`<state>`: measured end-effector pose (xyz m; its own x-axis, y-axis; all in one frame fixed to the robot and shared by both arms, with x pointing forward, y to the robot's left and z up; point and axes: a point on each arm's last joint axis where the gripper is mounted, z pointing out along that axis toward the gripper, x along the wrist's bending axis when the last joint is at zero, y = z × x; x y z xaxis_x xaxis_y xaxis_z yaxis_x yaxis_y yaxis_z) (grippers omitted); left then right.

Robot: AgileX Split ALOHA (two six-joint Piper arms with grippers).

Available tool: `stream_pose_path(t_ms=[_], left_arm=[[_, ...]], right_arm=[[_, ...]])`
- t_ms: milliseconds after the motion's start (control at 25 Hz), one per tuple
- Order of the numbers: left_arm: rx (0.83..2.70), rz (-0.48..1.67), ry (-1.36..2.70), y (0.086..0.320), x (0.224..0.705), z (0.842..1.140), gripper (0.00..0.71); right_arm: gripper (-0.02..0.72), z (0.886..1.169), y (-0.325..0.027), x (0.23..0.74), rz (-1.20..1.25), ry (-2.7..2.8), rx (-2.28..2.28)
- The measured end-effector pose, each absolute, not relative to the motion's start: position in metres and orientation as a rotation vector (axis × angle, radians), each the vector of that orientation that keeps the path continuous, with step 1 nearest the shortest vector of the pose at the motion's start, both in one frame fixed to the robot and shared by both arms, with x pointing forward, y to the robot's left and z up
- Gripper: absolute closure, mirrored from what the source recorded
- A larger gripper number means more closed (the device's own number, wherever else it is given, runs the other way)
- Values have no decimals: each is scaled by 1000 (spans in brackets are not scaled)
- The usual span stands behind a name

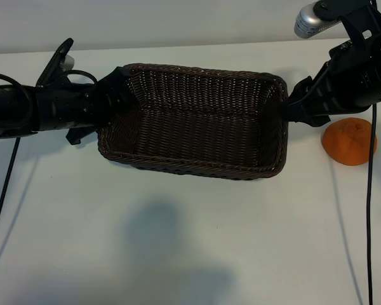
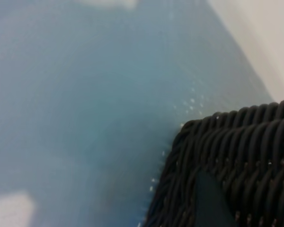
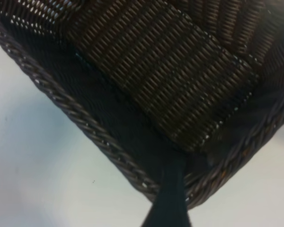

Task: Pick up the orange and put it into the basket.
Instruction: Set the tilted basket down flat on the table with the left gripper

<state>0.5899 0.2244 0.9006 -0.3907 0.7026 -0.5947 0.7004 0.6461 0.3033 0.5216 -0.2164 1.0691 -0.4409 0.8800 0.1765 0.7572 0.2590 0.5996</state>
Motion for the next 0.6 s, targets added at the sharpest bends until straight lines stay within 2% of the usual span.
stream_pose_path(t_ms=[360,400,520,600], left_arm=[[1085,-44,2136,221,589,902,277],[1085,-59,2129,220,589,902,247],[1091,-100,2108,217,589,903,97],[1097,-112,2099,216,588,903,64]], right_arm=[[107,1069,-216,522,937,2333,1539],[107,1069,-216,522,937,2333,1539],[107,1069,-216,521,936,2335,1539],[107,1069,-217,521,933,2336,1537]])
